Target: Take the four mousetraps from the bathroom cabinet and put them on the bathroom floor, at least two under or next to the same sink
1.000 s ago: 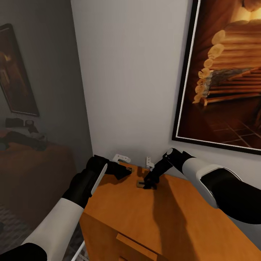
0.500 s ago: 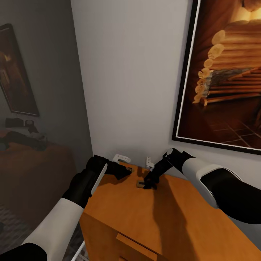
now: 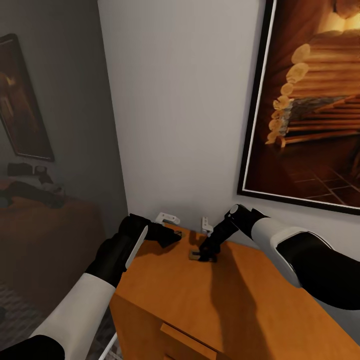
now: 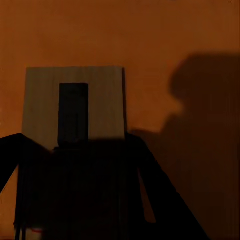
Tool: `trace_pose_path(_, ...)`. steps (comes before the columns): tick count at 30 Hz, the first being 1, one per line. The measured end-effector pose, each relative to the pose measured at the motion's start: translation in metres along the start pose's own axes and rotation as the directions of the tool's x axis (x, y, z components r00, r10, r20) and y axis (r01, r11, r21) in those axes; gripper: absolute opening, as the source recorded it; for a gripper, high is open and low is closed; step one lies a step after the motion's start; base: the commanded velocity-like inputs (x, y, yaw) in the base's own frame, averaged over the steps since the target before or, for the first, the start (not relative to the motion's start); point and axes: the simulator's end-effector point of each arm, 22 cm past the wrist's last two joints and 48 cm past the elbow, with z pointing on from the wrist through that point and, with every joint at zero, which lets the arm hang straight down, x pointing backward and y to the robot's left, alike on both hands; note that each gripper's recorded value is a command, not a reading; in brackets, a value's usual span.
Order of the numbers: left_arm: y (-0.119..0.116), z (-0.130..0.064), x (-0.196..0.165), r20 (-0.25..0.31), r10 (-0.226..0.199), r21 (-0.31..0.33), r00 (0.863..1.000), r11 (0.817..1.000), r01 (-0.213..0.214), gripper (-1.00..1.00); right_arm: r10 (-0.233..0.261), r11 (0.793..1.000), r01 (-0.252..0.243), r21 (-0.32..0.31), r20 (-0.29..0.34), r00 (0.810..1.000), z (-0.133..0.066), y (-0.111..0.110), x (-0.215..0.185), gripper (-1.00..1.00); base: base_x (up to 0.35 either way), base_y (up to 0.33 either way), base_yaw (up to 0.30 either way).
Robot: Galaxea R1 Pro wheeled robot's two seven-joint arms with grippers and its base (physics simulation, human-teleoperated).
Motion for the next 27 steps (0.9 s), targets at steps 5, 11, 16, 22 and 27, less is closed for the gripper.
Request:
trace_pose_path(5,0.0,-0.005,-0.006,0.0,0.0,0.0,1.0,1.0,0.0,-1.0,-0.001,1.0,0.001,0.002,0.0,1.0,-0.006,-0.001,-0.006,-1.0,0.0,0.0,0.0)
trace_pose_path(11,-0.001,-0.011,-0.014,0.0,0.0,0.0,1.0,1.0,0.0,-1.0,-0.001,1.0,0.001,0.006,0.0,1.0,-0.014,-0.002,-0.011,-1.0,0.0,0.0,0.0)
trace_pose_path(16,-0.001,-0.017,-0.02,0.0,0.0,0.0,1.0,1.0,0.0,-1.0,0.0,1.0,0.0,0.007,0.0,1.0,-0.02,-0.003,-0.016,-1.0,0.0,0.0,0.0)
trace_pose_path(22,-0.002,-0.023,-0.027,0.0,0.0,0.0,1.0,1.0,0.0,-1.0,0.0,1.0,0.0,0.007,0.0,1.0,-0.028,-0.003,-0.022,-1.0,0.0,0.0,0.0)
trace_pose_path(27,-0.003,-0.028,-0.033,0.0,0.0,0.001,1.0,1.0,0.0,-1.0,0.0,1.0,0.0,0.008,0.0,1.0,-0.034,-0.003,-0.026,-1.0,0.0,0.0,0.0)
